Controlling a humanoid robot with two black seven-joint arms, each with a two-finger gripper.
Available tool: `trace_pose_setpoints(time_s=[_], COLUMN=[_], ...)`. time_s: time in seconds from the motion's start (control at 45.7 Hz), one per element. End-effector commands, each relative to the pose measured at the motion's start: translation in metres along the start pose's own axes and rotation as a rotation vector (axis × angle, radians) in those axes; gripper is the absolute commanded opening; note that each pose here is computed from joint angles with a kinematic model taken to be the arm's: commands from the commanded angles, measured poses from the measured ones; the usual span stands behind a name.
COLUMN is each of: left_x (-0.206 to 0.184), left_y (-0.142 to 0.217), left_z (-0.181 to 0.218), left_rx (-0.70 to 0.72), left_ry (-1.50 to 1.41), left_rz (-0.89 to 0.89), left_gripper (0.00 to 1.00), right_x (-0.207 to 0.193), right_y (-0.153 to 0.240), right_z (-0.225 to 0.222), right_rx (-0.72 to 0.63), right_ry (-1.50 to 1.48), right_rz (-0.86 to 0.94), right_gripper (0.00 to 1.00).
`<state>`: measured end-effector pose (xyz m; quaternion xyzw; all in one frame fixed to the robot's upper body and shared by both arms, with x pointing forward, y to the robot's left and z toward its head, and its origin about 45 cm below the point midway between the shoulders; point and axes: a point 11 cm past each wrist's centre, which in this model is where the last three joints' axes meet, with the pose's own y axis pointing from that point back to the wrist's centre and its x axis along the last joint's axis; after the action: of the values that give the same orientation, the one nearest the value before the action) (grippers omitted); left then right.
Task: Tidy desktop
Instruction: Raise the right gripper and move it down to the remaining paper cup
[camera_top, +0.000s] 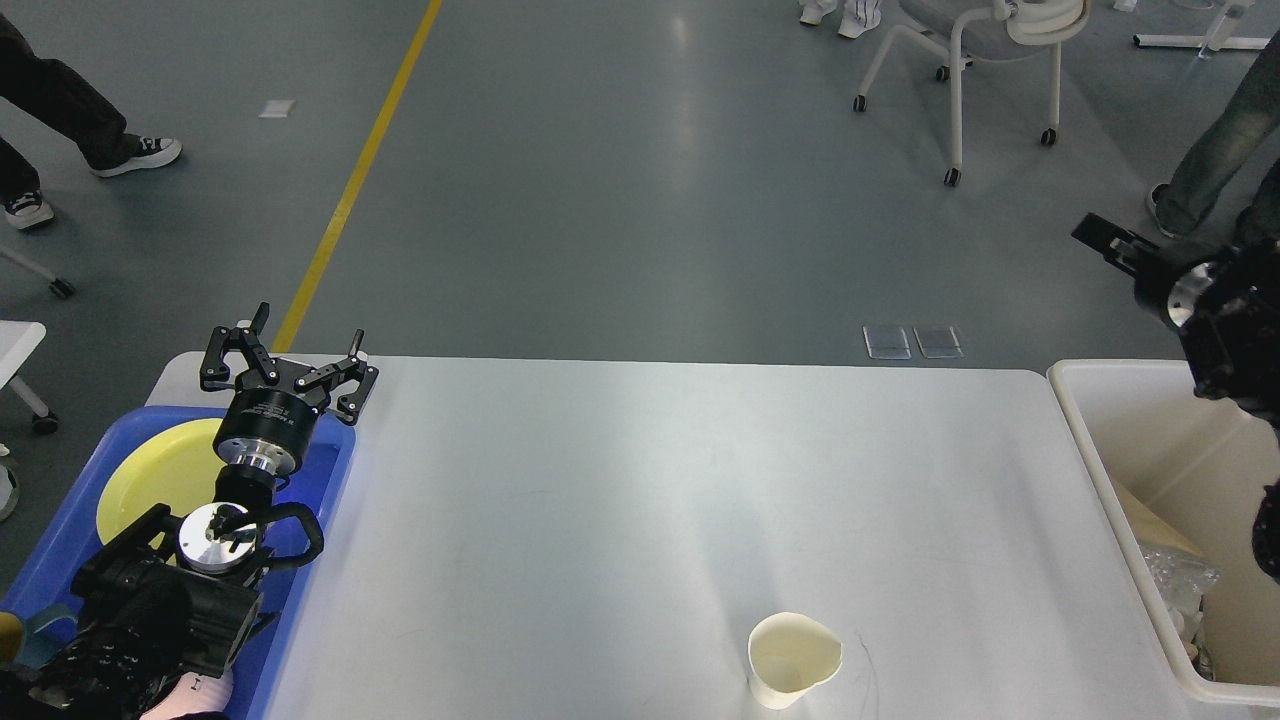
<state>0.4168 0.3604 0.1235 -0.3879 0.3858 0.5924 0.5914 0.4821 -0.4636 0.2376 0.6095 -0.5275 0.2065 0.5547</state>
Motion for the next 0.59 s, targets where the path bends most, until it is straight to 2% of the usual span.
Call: trace_pose_setpoints(time_s=[0.0, 0.109, 0.241, 0.394, 0.416, 0.569], left_x=[0.000, -0.001, 0.000, 0.000, 0.000, 0.000], left_y=[0.000, -0.001, 0.000, 0.000, 0.000, 0.000], left_z=[0.000, 0.000, 0.000, -0.001, -0.001, 0.000], left_rx=[0.000, 0.000, 0.000, 0.000, 0.000, 0.000], left_ry=[0.000, 0.001, 0.000, 0.001, 0.001, 0.000], left_rz=[0.000, -0.002, 0.000, 0.000, 0.000, 0.000], left_gripper=[1.00, 1.00, 1.00, 1.00, 1.00, 1.00], right_x=[0.022, 0.021, 0.005, -0.029, -0.042, -0.085], right_y=[0.001, 0.007, 0.014, 0.037, 0.052, 0.111], right_z=[-0.082, -0.144, -0.176, -0.180, -0.178, -0.175], right_rx=[0.141, 0.239, 0.278, 0.260, 0.252, 0.245], right_ry=[-0.017, -0.015, -0.019, -0.054, -0.063, -0.017], right_rz=[-0.116, -0.227, -0.347, -0.552, -0.633, -0.843], right_gripper=[1.00, 1.00, 1.00, 1.00, 1.00, 1.00])
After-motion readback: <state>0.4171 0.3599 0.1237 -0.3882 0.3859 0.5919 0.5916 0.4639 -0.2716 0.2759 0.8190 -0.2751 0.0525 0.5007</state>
